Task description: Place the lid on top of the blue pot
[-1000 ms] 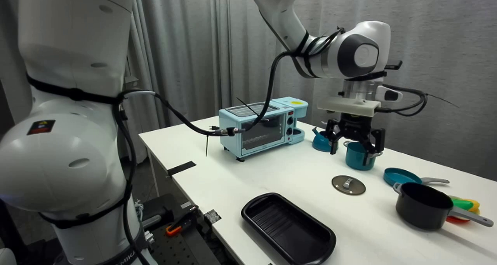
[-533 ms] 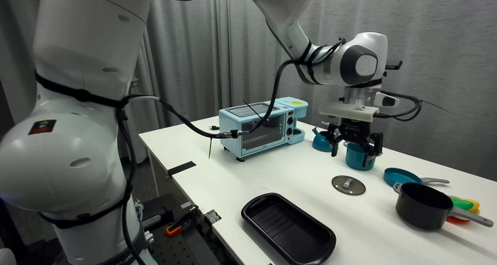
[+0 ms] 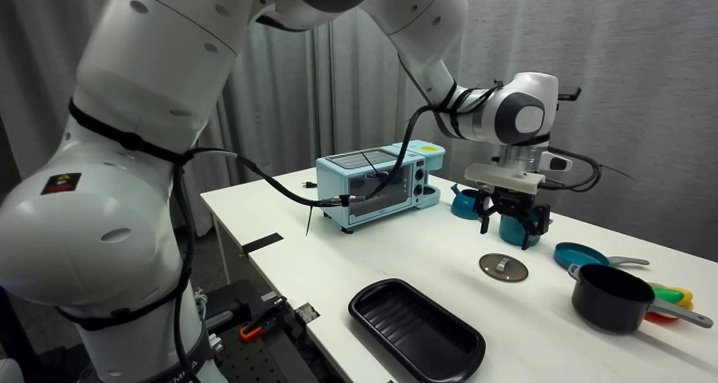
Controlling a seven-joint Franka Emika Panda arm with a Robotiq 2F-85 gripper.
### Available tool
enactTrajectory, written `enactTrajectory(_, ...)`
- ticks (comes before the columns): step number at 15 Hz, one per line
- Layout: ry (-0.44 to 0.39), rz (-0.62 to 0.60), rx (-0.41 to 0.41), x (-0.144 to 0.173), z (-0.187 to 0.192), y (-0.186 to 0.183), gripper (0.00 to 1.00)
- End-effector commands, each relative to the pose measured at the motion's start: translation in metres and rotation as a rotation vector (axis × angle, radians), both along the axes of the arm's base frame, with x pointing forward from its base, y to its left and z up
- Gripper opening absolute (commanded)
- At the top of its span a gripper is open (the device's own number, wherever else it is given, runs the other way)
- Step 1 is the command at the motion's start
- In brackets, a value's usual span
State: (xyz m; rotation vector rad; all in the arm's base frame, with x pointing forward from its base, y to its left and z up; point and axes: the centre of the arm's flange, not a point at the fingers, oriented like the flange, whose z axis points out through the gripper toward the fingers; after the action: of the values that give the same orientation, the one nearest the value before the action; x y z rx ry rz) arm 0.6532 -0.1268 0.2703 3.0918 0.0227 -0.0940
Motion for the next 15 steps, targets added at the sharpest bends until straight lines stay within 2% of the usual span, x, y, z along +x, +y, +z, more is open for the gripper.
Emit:
enactTrajectory(1, -0.045, 0.004, 0.008, 0.034, -0.011, 0.000, 1.00)
enactTrajectory(6, -0.081, 0.011, -0.002, 0.049, -0.025, 0.004, 1.00)
enactTrajectory(15, -0.094, 0.009, 0.002, 0.052, -0.075, 0.018, 1.00)
